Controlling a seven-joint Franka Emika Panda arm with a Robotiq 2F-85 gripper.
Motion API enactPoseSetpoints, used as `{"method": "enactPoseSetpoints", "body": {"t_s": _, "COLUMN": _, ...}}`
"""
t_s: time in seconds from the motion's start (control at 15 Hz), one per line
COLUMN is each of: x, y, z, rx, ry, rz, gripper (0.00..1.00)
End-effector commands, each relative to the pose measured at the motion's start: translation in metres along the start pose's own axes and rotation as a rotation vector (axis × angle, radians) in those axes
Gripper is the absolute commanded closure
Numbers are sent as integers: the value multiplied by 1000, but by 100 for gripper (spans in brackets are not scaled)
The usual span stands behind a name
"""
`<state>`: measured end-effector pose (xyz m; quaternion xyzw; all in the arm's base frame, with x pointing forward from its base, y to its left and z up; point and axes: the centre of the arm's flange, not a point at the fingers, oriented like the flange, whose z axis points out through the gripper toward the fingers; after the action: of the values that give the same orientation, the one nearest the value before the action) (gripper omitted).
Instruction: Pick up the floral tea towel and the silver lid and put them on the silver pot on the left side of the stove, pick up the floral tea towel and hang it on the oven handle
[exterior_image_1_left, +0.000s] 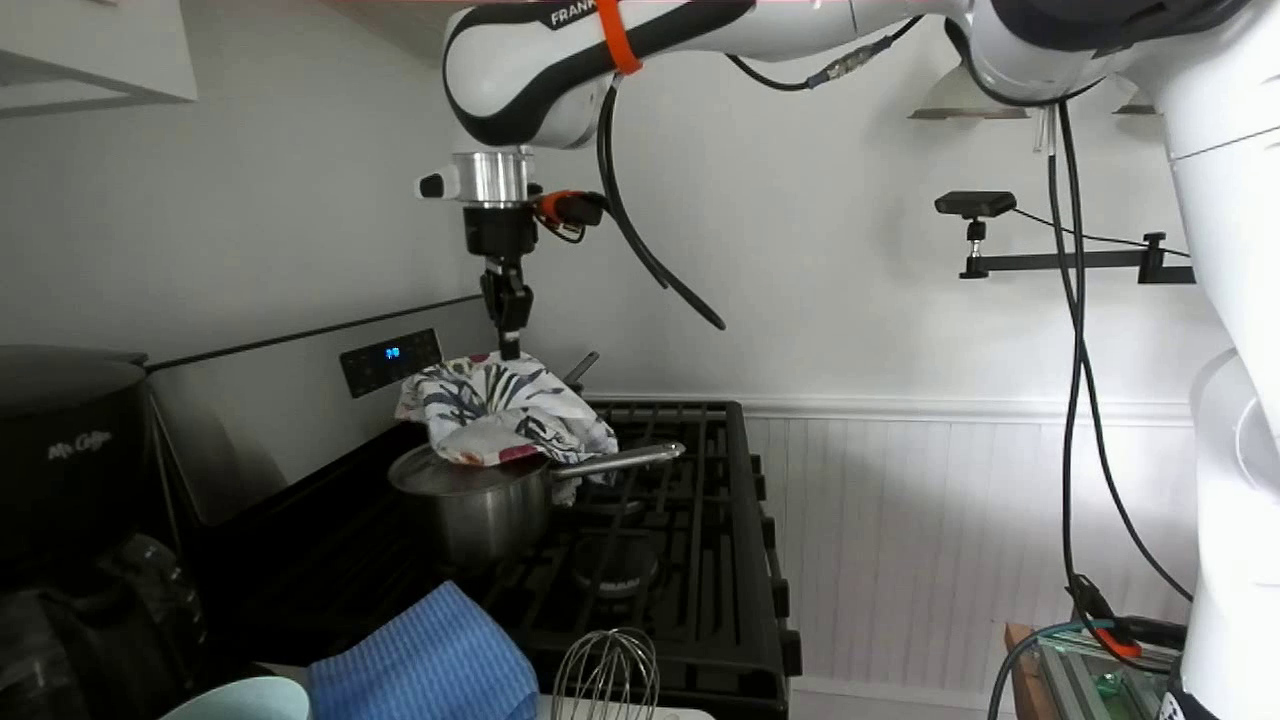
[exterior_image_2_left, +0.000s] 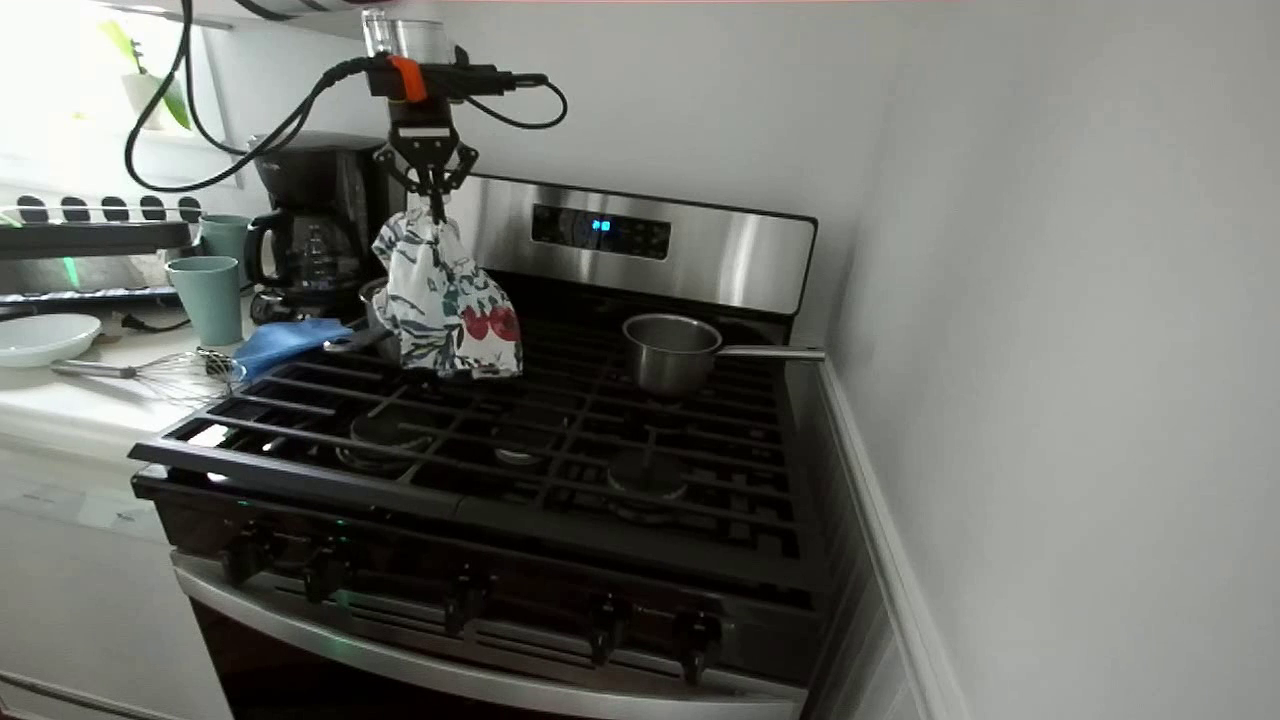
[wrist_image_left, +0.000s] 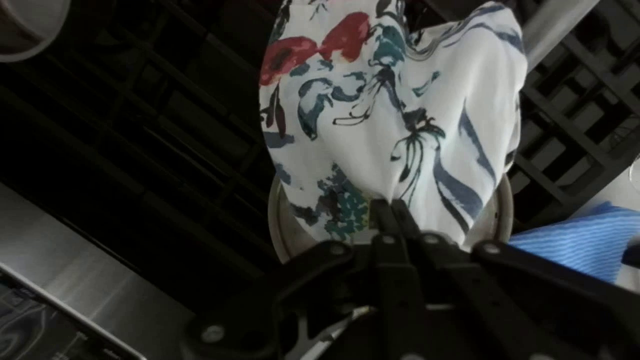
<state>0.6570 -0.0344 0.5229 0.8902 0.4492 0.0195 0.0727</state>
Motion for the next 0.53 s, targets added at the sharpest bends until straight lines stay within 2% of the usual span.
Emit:
{"method": "enactPoseSetpoints", "body": {"t_s": 0.0, "x": -55, "y": -8, "z": -46, "rx": -16, "ry": 21, "rz": 1, "gripper": 100}}
{"method": "enactPoseSetpoints", "body": {"t_s": 0.47, "x": -160, "y": -18, "z": -105, "rx": 0, "ry": 35, "rz": 23, "gripper": 100}}
